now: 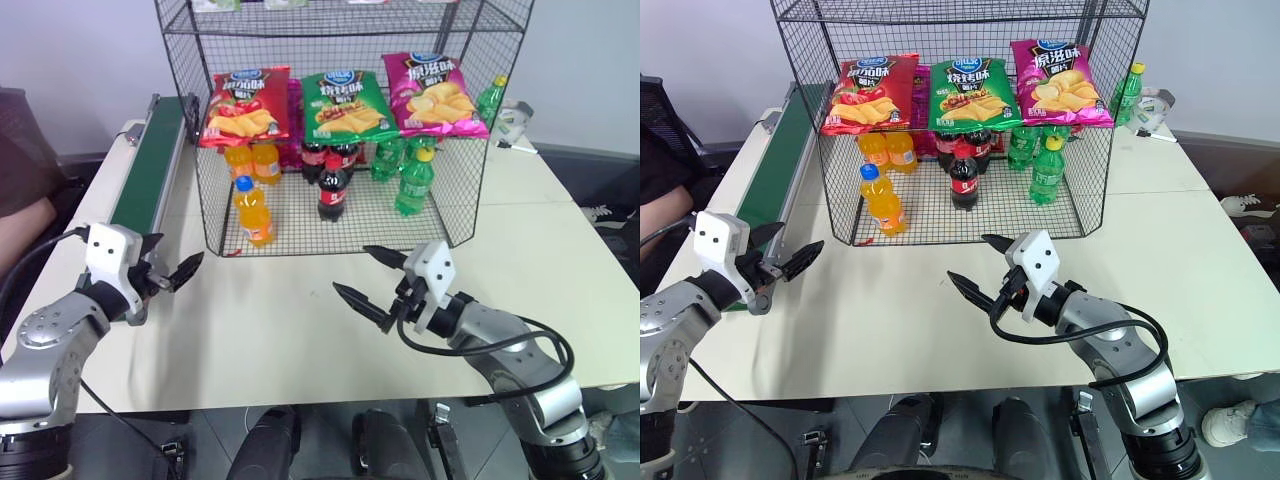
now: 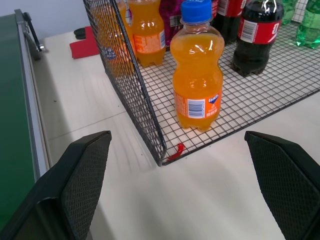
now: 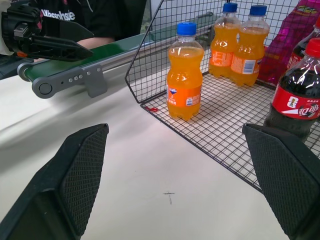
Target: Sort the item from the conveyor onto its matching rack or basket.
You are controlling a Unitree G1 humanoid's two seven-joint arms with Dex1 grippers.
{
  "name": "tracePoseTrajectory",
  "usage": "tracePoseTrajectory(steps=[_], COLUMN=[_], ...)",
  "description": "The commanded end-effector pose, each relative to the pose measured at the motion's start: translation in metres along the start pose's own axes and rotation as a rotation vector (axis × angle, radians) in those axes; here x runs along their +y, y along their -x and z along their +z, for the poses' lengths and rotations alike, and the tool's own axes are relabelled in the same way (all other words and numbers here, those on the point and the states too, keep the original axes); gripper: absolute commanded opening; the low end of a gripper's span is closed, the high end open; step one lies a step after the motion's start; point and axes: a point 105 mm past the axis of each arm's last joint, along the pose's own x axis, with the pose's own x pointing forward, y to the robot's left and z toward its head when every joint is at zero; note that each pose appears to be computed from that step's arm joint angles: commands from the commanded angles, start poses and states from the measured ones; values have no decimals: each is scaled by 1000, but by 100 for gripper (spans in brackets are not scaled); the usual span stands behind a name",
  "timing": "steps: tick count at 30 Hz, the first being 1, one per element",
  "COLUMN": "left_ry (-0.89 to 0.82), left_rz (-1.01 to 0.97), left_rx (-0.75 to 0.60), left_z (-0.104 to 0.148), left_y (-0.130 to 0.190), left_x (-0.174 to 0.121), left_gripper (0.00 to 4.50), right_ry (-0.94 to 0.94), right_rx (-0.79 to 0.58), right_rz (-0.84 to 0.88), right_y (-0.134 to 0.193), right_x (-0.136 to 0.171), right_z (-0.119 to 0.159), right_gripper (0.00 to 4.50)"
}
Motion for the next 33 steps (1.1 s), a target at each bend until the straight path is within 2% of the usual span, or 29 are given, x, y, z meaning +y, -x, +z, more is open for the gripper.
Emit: tracePoseTrajectory(steps=[1,33], left_ry=[-25,8], left_rz=[-2,14], left_rx=[-43,-71], left_z=[11,5], left_y=[2,-2], left_x=[0,-4], left_gripper=[445,445], right_ry=[18,1], right_rx=[-44,-57], right_rz=[10,22], right_y=[-1,-2], right_x=[3,4], right_z=[12,12], right_gripper=[450,450])
